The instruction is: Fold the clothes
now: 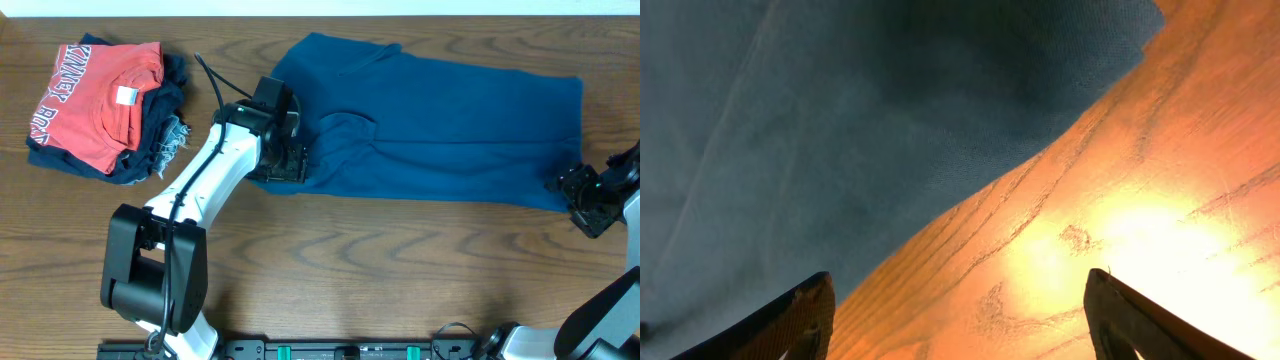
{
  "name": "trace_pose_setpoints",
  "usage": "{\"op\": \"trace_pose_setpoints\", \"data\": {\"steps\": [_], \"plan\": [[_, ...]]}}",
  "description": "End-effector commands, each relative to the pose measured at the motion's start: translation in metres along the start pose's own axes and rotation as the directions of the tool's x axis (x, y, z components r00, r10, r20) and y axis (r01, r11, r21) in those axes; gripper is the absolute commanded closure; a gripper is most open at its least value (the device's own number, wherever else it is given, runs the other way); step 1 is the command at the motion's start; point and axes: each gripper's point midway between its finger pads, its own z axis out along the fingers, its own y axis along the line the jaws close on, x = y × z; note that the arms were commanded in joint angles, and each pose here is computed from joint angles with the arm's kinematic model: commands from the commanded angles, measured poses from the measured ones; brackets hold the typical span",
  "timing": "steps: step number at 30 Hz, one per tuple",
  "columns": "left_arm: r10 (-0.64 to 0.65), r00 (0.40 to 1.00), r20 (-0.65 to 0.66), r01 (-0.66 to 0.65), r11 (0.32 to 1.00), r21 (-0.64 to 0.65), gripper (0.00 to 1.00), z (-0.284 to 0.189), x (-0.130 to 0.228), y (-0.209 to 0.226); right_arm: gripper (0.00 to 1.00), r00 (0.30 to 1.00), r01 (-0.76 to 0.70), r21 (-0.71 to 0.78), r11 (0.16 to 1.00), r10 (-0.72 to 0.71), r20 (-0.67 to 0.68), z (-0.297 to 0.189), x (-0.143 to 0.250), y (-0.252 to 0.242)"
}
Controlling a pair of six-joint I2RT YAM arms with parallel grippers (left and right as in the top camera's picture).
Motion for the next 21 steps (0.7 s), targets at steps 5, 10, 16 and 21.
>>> {"op": "trace_pose_setpoints", "data": {"steps": [5, 10, 16, 21], "plan": [[0.089, 0.995, -0.04, -0.089, 0.996, -0.006, 0.32, 0.023, 0.019, 0.007, 0.22, 1.0, -0.021, 0.013, 1.0, 0.021, 0.013, 0.001, -0.005, -0.003], [0.154, 0.988, -0.004, -0.154, 0.988, -0.035, 0.63, 0.029, 0.012, 0.012, 0.22, 0.999, -0.022, 0.008, 1.0, 0.022, 0.025, 0.0, -0.008, -0.002], [0.161, 0.985, 0.055, -0.151, 0.977, -0.15, 0.94, 0.026, -0.006, 0.03, 0.22, 0.999, -0.022, 0.008, 1.0, 0.022, 0.025, 0.0, -0.008, -0.002], [0.193, 0.98, 0.049, -0.19, 0.98, -0.064, 0.74, 0.013, -0.007, 0.012, 0.22, 0.999, -0.022, 0.009, 1.0, 0.021, 0.024, 0.0, -0.008, -0.002]]}}
